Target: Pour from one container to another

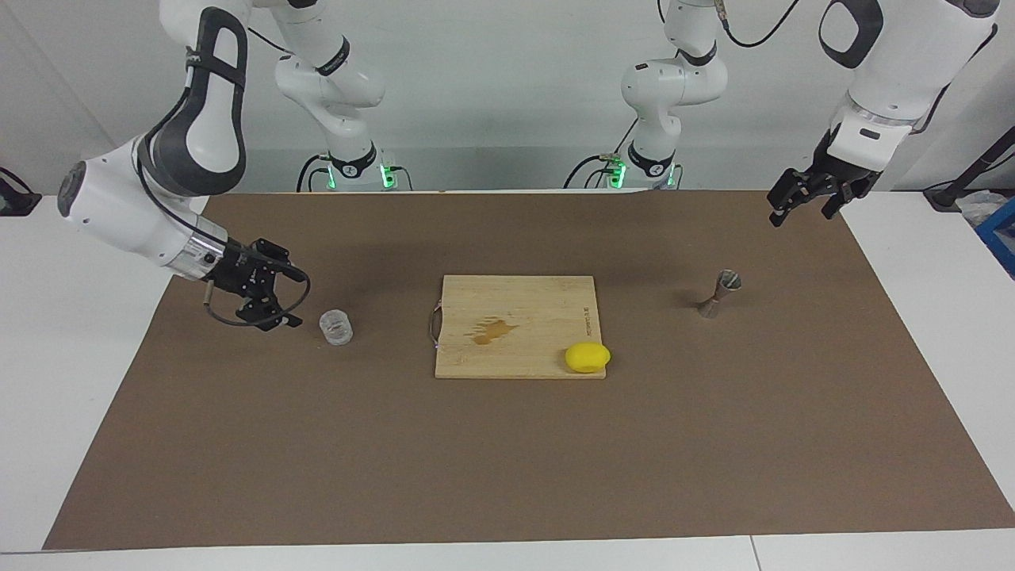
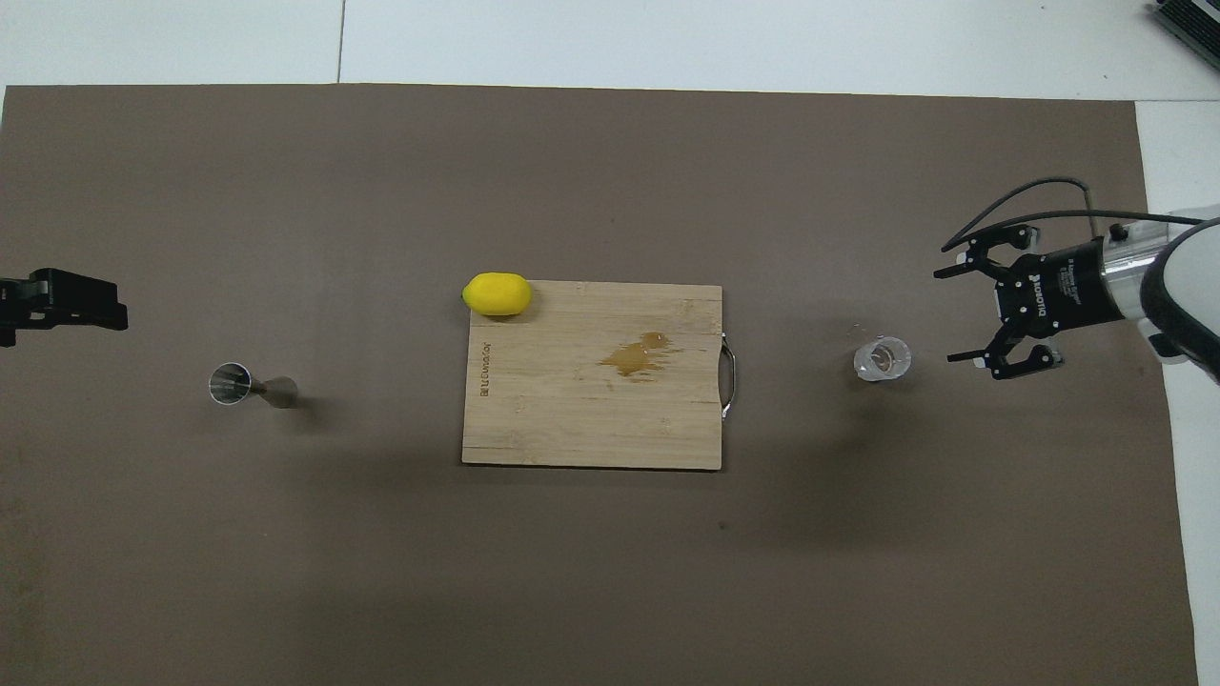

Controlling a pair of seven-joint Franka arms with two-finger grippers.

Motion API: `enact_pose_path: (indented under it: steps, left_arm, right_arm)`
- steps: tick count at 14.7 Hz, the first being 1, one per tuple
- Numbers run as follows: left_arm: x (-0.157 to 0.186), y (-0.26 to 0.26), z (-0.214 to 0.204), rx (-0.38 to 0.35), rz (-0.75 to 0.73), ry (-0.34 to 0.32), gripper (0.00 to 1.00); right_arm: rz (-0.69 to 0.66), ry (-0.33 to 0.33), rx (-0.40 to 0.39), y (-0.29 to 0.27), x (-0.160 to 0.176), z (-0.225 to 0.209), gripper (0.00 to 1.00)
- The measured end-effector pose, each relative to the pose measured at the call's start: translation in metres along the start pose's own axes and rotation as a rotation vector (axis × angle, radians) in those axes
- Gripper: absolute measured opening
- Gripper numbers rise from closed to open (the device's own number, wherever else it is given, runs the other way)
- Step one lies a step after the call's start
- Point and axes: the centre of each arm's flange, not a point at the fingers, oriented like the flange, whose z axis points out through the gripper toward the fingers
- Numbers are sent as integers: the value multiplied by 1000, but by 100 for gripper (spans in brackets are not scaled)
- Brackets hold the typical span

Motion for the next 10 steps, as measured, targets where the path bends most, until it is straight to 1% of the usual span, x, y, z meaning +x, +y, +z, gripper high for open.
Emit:
enact_pose_path:
  steps: [2,6,10]
  left_arm:
    - [0,1,0,0,3,0,100]
    - [0,2,0,0,3,0,100]
    - [0,1,-1,0,3,6,100]
  right_arm:
    - [52,-45,24,2,12,19,100]
    - [106,-56,29,7,38,37,100]
    - [88,-112,23,27,74,53,100]
